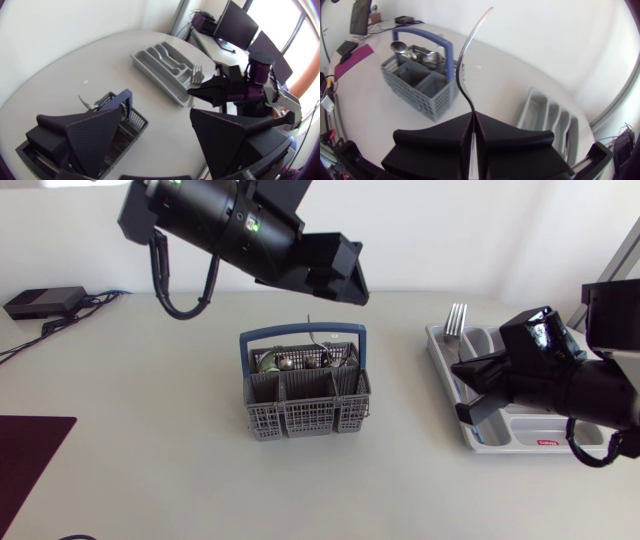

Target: Sort the cutlery from the basket into the organizer compartments.

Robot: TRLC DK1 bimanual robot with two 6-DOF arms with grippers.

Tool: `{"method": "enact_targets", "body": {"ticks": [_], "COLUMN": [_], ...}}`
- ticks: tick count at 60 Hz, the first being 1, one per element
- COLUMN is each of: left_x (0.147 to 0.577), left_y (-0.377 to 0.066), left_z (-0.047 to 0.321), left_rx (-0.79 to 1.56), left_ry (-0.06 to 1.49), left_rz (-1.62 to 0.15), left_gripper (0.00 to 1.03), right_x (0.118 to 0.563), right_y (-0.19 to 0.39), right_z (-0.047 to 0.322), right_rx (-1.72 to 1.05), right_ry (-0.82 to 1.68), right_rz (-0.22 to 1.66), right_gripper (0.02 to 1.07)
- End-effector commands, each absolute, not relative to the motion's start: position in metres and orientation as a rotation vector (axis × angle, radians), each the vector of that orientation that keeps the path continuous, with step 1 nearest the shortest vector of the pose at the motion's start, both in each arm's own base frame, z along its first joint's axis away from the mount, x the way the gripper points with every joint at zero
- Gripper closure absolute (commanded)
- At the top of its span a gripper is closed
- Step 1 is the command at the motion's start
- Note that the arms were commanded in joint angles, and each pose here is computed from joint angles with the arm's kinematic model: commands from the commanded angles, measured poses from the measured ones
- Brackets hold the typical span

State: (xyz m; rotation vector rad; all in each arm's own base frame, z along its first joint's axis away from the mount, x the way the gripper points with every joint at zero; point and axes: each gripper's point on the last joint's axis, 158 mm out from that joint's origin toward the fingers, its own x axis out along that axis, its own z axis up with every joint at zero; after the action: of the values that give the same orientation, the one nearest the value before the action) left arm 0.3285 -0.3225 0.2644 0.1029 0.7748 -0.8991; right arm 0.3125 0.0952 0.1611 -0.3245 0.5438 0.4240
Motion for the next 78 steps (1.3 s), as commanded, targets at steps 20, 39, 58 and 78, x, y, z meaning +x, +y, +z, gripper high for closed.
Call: {"method": "enact_targets", "body": {"ticks": [20,39,58,78], "left_x": [0.352,0.354,0.365,0.364], "left_y": [-0.278,-0.251,-0.219,-0.206], "left_z": [0.235,0.239,0.225,0.226], "left_rx": [0.215,0.258,0.274,0.275], "left_ry": [0.762,0.700,0.691,0.675], "left_rz": [-0.658,-0.572,-0.491,-0.451], "left_gripper": [0.07,0.06,0.06,0.06], "right_x": [0.374,0.419,0.465,0.498], "right_y": [-0.015,-0.088,-0.145,-0.181], "right_z": [0.139,0.134,0.104,0.072], "right_rx": [-0.299,-0.263,-0.275,-0.275], "right_ry": [0.637,0.674,0.704,0.756], "right_rz": [0.076,-0.117,-0.270,-0.356], "right_gripper": [1.01,1.01,1.01,1.01]}}
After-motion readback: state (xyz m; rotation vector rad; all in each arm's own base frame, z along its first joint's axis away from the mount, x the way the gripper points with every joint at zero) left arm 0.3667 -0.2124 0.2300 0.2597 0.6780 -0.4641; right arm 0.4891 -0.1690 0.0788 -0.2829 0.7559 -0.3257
